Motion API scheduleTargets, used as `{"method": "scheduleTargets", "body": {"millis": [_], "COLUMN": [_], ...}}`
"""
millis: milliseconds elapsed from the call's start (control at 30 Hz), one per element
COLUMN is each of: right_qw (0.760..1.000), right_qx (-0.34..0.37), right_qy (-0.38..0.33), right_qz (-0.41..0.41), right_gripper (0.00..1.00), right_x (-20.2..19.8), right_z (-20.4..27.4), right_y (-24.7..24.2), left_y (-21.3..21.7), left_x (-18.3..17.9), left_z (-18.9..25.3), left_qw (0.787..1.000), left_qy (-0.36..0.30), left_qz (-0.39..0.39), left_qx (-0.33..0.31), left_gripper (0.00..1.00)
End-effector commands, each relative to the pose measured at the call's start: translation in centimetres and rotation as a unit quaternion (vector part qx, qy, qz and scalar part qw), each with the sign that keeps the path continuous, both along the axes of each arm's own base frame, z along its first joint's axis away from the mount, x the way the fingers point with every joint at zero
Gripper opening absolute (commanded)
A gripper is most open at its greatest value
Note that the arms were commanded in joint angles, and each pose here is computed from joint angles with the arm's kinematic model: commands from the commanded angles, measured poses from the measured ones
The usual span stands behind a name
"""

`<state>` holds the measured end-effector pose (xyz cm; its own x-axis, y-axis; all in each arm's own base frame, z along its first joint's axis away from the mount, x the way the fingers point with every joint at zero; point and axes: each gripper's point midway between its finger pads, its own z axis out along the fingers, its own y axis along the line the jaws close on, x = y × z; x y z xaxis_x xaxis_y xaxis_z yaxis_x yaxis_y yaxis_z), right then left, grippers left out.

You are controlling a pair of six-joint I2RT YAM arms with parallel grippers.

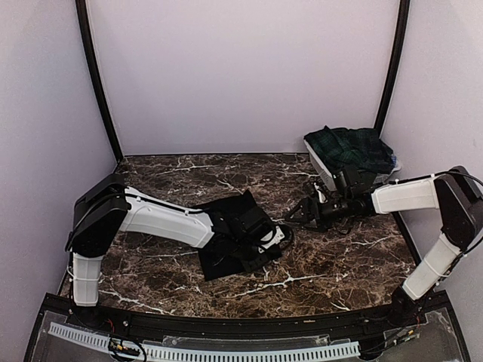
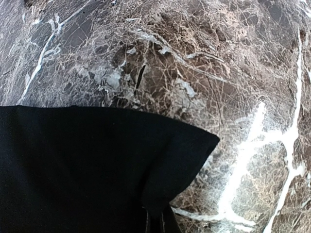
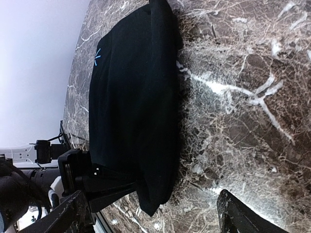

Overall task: Fold and stack the mixed laundry pile
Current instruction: Pick up the square-folded T-shirt from the center of the board.

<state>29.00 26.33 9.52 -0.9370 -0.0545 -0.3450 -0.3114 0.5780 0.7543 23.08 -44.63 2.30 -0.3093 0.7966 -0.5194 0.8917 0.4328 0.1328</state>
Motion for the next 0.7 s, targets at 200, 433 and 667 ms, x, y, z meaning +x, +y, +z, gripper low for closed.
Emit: {"method": "scheduleTargets", "body": {"millis": [200, 433, 667], "right_qw": [0.997, 0.995, 0.995], "right_qx": [0.050, 0.063, 0.062], "right_qy": [0.038, 0.074, 0.081], "right_qz": [0.034, 0.037, 0.004], "right_gripper": [0.93, 0.97, 0.97], "right_x": [-2.4, -3.8, -3.6], "right_z": [0.0, -0.2, -0.2], "right_y": [2.8, 4.7, 4.0], "left_y": [0.9, 1.0, 1.4], "left_x": [-1.0, -0.5, -0.4], "left_z": [2.2, 3.2, 4.4], "left_qw": [0.996, 0.995, 0.993], "left_qy": [0.068, 0.063, 0.058], "left_qz": [-0.002, 0.001, 0.011], "left_qx": [-0.060, -0.080, -0.107], "left_gripper": [0.00, 0.00, 0.00]}}
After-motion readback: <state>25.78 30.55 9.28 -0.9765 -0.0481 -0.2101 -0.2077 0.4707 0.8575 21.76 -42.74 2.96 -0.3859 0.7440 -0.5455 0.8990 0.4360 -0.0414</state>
